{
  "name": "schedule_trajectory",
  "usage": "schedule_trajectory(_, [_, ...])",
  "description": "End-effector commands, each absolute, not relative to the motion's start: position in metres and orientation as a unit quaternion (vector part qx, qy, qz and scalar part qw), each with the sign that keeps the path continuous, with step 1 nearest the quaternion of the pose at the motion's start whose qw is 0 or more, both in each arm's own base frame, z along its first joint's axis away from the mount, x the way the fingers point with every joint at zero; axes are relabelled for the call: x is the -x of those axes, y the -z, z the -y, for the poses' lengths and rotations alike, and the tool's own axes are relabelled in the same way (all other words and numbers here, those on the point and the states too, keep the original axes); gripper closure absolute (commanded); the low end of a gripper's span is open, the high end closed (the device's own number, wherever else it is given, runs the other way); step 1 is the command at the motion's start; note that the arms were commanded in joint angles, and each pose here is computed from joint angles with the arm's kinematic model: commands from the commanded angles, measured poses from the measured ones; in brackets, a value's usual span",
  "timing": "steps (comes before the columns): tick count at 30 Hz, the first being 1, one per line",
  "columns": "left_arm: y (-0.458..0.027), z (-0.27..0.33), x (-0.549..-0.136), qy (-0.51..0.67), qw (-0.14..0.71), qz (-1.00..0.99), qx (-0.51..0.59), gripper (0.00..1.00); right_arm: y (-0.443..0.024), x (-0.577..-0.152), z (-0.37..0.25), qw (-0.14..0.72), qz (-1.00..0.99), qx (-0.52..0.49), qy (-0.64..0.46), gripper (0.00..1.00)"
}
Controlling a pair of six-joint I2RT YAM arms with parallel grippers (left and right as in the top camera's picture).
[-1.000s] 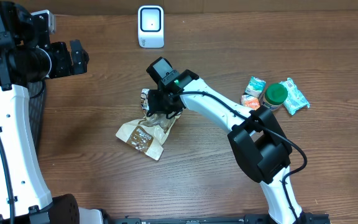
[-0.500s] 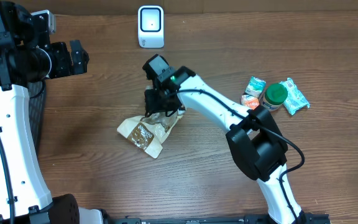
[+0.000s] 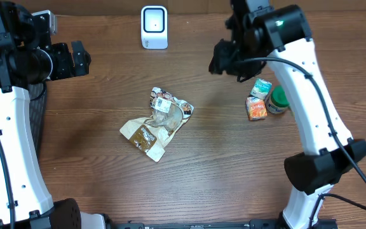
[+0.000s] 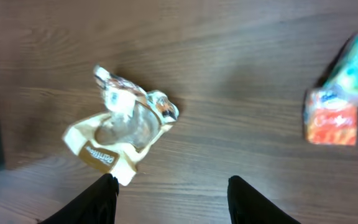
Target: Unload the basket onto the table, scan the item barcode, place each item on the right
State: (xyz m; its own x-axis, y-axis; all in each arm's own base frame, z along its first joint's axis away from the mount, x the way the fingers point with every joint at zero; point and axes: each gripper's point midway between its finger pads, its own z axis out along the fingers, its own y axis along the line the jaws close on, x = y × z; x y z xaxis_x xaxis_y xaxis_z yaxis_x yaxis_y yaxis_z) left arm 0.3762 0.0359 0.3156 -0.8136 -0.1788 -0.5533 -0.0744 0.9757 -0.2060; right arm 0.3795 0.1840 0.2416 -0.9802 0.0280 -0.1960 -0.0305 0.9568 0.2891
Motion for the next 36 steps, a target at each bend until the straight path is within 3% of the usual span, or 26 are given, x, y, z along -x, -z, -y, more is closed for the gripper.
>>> schedule_trajectory(1, [-0.318,-0.036,-0.377,0.092,0.301,-0.946,0.073,0.01,-0.181,-0.37,-0.191,0.027,-0.992,-0.017,-0.124,0.46])
schedule_trajectory(4, [-0.318,-0.036,-0.377,0.092,0.301,-0.946,0.073,0.0,-0.126,-0.36,-0.189,-0.015,-0.993,-0.05,-0.109,0.5])
schedule_trajectory(17, [-0.318,-0.036,-0.377,0.092,0.301,-0.946,0.073,0.0,-0.029,-0.324,-0.236,-0.044,-0.984,-0.087,-0.149,0.5])
schedule_trajectory(25, [-0.318,-0.036,-0.377,0.092,0.301,-0.946,0.073,0.0,-0.002,-0.313,-0.257,-0.05,-0.984,-0.079,-0.149,0.5])
schedule_trajectory(36, [-0.318,-0.036,-0.377,0.092,0.301,-0.946,0.073,0.01,-0.021,-0.362,-0.284,0.03,-0.966,-0.025,-0.256,0.5])
